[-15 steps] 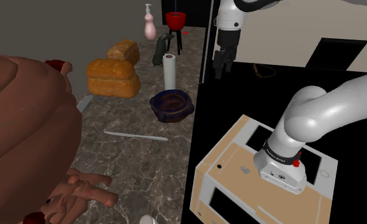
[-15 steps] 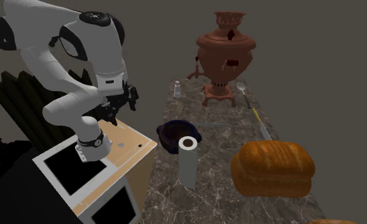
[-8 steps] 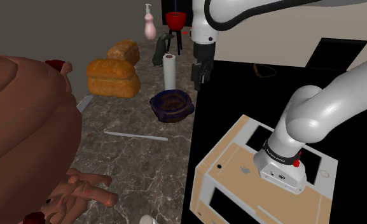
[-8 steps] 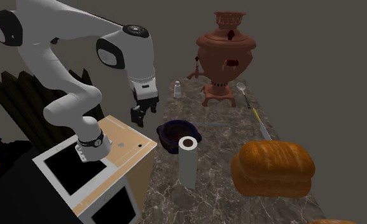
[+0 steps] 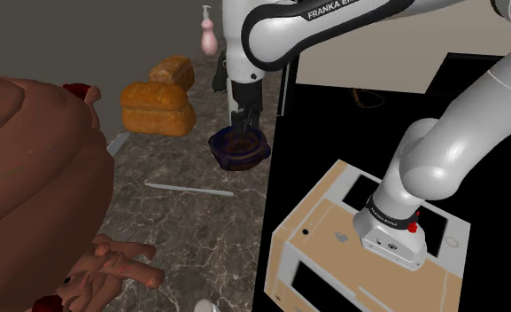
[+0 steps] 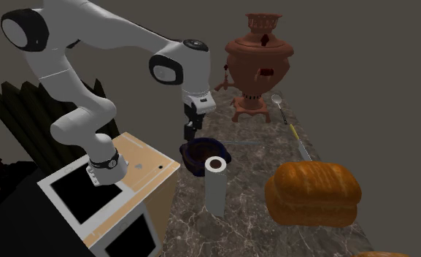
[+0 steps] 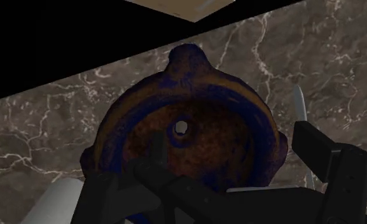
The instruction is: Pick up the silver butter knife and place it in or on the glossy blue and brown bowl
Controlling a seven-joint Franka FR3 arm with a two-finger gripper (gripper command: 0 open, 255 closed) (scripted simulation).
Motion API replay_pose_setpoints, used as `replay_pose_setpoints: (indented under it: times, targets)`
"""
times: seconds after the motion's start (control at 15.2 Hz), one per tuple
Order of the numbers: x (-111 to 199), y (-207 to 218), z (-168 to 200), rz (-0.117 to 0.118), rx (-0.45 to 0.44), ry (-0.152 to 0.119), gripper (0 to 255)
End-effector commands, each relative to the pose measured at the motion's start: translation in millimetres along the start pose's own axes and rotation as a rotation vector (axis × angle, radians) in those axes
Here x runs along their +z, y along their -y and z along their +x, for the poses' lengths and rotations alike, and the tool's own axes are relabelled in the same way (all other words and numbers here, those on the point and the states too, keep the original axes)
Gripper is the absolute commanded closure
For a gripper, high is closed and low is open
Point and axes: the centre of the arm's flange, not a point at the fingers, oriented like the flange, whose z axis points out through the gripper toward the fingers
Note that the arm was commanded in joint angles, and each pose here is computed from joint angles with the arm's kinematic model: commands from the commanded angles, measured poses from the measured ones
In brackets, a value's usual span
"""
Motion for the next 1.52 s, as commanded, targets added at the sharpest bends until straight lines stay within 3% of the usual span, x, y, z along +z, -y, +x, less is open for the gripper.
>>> replay_pose_setpoints:
  times: [0.0,0.79,1.45]
  targets:
    - [10.5,21.9,17.5,-0.007,-0.035,-0.003,0]
    - [68.9,147.0,102.6,-0.054,-0.236,-0.014,0]
    - [110.8,149.2,105.8,-0.056,-0.243,-0.014,0]
